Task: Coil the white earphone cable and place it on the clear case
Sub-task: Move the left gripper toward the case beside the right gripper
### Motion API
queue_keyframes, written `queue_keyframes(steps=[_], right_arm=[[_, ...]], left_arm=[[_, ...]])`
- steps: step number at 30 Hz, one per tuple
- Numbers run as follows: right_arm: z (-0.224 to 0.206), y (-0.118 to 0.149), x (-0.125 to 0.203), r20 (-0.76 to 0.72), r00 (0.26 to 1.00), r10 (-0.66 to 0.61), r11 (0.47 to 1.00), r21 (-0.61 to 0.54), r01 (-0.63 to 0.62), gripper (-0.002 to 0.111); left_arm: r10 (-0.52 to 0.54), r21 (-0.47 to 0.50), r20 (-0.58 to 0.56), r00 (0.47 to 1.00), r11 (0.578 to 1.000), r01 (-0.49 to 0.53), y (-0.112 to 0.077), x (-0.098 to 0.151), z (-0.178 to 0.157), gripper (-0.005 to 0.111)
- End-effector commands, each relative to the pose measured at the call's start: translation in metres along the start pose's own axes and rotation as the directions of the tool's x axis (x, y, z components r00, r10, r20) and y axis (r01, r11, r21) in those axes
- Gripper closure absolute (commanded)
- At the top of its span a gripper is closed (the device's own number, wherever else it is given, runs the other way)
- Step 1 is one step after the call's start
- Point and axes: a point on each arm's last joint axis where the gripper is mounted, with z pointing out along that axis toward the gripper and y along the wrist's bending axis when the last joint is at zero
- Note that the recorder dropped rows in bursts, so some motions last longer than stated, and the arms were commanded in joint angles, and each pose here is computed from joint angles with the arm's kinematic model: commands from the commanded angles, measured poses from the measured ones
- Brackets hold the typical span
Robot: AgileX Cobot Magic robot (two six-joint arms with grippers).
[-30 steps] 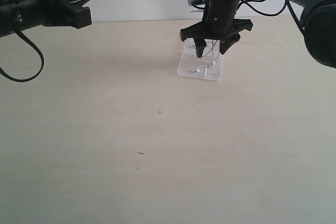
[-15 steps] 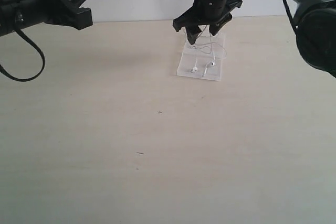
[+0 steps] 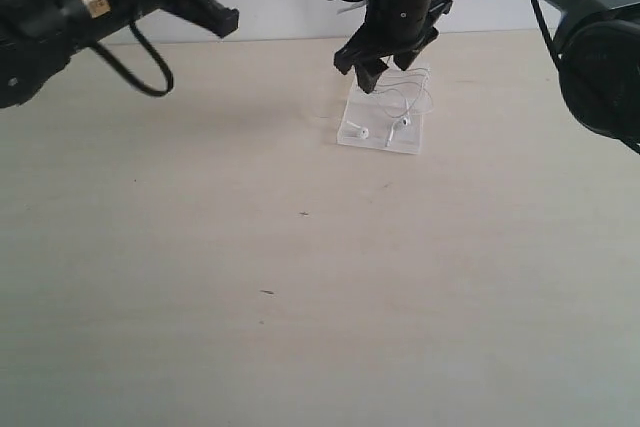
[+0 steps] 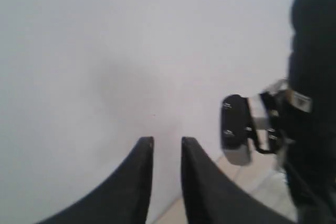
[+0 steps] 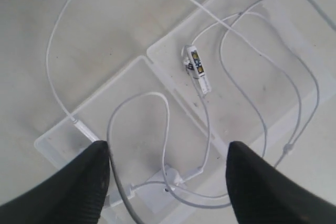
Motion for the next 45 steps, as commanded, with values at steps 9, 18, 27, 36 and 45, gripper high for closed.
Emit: queue_keyframes(steps=[9, 18, 27, 36, 45], right_arm=[[-0.005, -0.002, -0.001, 0.008, 1.000, -0.012, 1.000, 0.022, 0.012, 0.046], [-0.005, -0.002, -0.001, 0.010, 0.995, 0.096, 0.995, 0.019, -0.096, 0.046], [-0.005, -0.002, -0.001, 0.011, 0.993, 0.118, 0.993, 0.019, -0.118, 0.046], [-0.005, 0.003, -0.002, 0.016, 0.981, 0.193, 0.980, -0.043, -0.192, 0.046], [-0.007, 0.004, -0.003, 0.020, 0.974, 0.227, 0.972, -0.074, -0.225, 0.046]], left_arm=[[-0.068, -0.114, 0.039, 0.997, 0.991, 0.072, 0.032, 0.053, 0.103, 0.040], [-0.044, -0.017, 0.006, 0.999, 0.999, 0.044, 0.018, 0.098, 0.127, 0.040], [0.049, 0.303, -0.097, 0.994, 0.953, -0.017, -0.019, 0.128, 0.123, 0.040], [0.025, 0.358, -0.154, 0.988, 0.933, 0.032, -0.029, 0.148, 0.121, 0.040], [-0.036, 0.387, -0.123, 0.992, 0.919, 0.081, -0.035, 0.151, 0.119, 0.040]])
